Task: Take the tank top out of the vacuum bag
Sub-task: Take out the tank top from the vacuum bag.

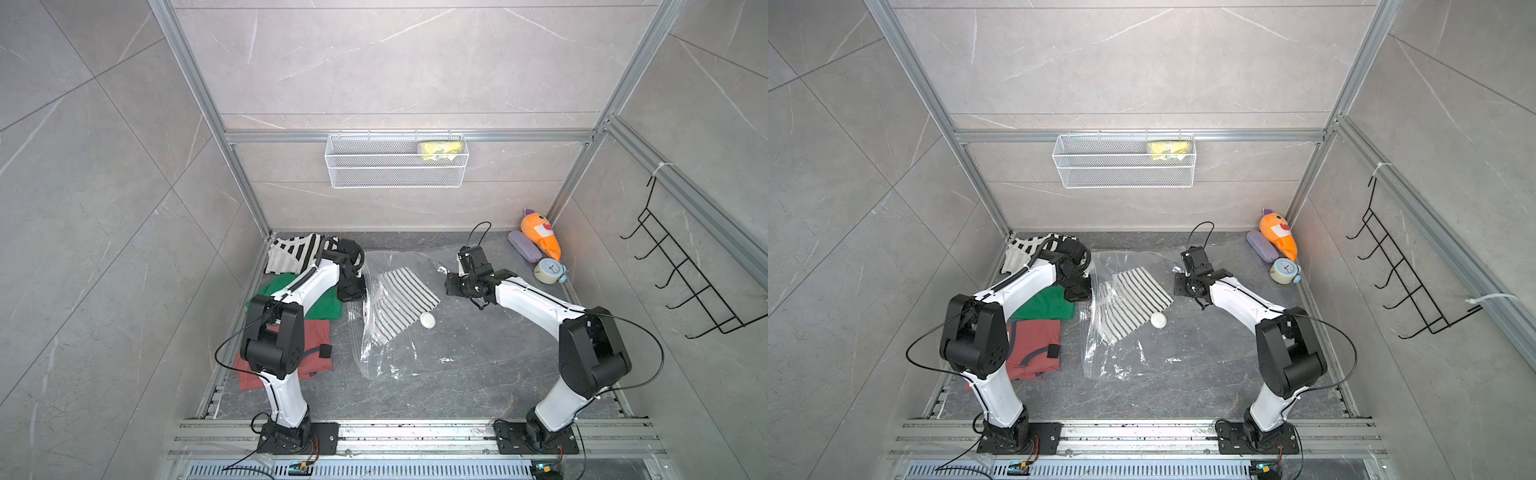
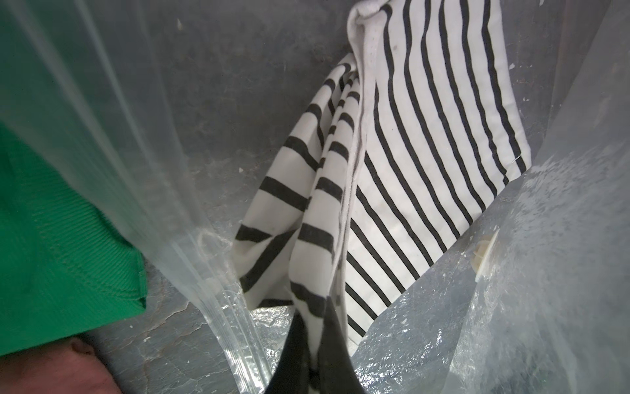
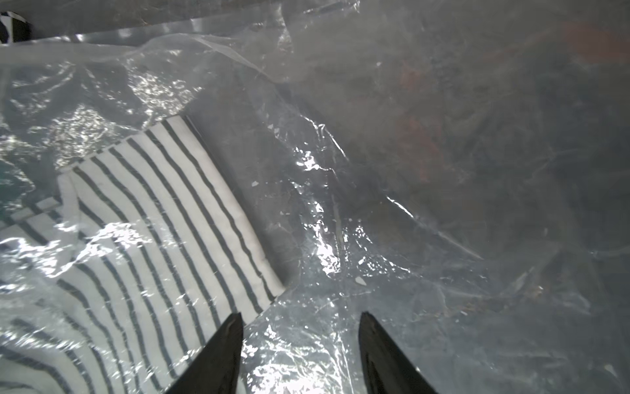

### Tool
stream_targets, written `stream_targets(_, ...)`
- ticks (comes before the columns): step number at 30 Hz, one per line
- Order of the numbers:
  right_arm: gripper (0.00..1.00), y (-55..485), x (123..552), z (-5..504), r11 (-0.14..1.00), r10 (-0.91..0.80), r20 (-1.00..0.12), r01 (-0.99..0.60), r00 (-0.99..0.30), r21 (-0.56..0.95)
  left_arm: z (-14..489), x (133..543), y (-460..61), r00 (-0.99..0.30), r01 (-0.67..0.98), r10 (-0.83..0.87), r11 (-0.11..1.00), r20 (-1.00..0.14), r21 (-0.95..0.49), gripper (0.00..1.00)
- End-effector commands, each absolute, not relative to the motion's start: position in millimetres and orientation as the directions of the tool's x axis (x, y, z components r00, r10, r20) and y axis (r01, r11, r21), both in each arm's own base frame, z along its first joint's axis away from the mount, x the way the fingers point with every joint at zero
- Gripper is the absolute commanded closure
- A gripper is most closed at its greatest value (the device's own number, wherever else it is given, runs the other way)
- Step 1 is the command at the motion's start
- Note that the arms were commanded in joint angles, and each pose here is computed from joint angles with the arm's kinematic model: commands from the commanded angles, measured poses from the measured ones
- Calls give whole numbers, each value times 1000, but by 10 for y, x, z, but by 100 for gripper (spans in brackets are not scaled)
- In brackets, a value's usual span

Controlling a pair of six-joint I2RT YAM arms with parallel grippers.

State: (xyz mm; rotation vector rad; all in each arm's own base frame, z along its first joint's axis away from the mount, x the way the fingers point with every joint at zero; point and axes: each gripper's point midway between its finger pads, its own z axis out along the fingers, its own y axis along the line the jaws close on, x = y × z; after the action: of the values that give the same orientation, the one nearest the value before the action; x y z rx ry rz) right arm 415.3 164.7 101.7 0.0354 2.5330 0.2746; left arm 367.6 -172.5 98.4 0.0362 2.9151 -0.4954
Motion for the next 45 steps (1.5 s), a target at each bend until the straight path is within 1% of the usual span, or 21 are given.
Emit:
stream_targets(1, 43, 1601, 4194, 876, 975, 134, -551, 9, -824, 224, 1088, 3680, -1591, -977, 28, -40, 951, -211, -308, 100)
stream_targets(4, 43, 1558, 4170, 736, 974, 149, -551, 27, -821, 223, 1122, 3711, -1576, -972, 24, -51, 950, -231, -311, 100)
stream_targets(9, 43, 1527, 4071, 558, 974, 157, -524, 42, -837, 225, 1246, 3681, -1512, -976, 12, -50, 959, -212, -283, 100)
stream_targets(12, 43, 1523, 4048, 535, 968, 177, -537, 46, -825, 247, 1294, 3631, -1508, -981, 5, -52, 957, -189, -291, 100)
stream_targets(16, 43, 1504, 4035, 461, 969, 178, -535, 53, -826, 240, 1253, 3562, -1484, -988, -36, -82, 948, -132, -317, 100)
stream_targets(21, 43, 1381, 4023, 317, 959, 244, -505, 128, -828, 253, 1241, 3572, -1438, -990, -64, -100, 948, -103, -313, 100)
stream_targets(22, 43, 1344, 4019, 277, 951, 271, -492, 150, -828, 272, 1232, 3564, -1373, -990, -72, -102, 959, -95, -274, 100)
stream_targets(24, 43, 1294, 4016, 221, 932, 317, -459, 182, -830, 314, 1205, 3547, -1153, -990, -95, -106, 987, -87, -128, 100)
stream_targets(26, 43, 1253, 4003, 166, 912, 357, -424, 212, -833, 351, 1200, 3537, -1097, -993, -82, -89, 993, -75, -81, 100)
stream_targets(28, 43, 1232, 4010, 147, 903, 375, -419, 223, -827, 368, 1226, 3542, -1047, -995, -54, -53, 999, -85, 7, 100)
stream_targets(30, 43, 1218, 4006, 131, 903, 377, -416, 229, -827, 363, 1236, 3541, -1098, -997, -2, 3, 998, -73, 66, 100)
stream_targets(32, 44, 1238, 4010, 157, 901, 376, -416, 221, -828, 373, 1212, 3560, -1229, -998, 32, 35, 998, -59, 59, 100)
stream_targets(35, 44, 1235, 4013, 204, 903, 369, -428, 211, -825, 373, 1250, 3588, -1328, -997, 39, 41, 998, -65, 46, 100)
stream_targets(40, 44, 1222, 4023, 254, 904, 370, -450, 204, -813, 376, 1435, 3572, -1245, -997, 22, 28, 996, -71, 87, 100)
stream_targets(45, 44, 1245, 4014, 224, 901, 369, -436, 202, -821, 383, 1517, 3541, -1166, -996, 15, 24, 995, -90, 101, 100)
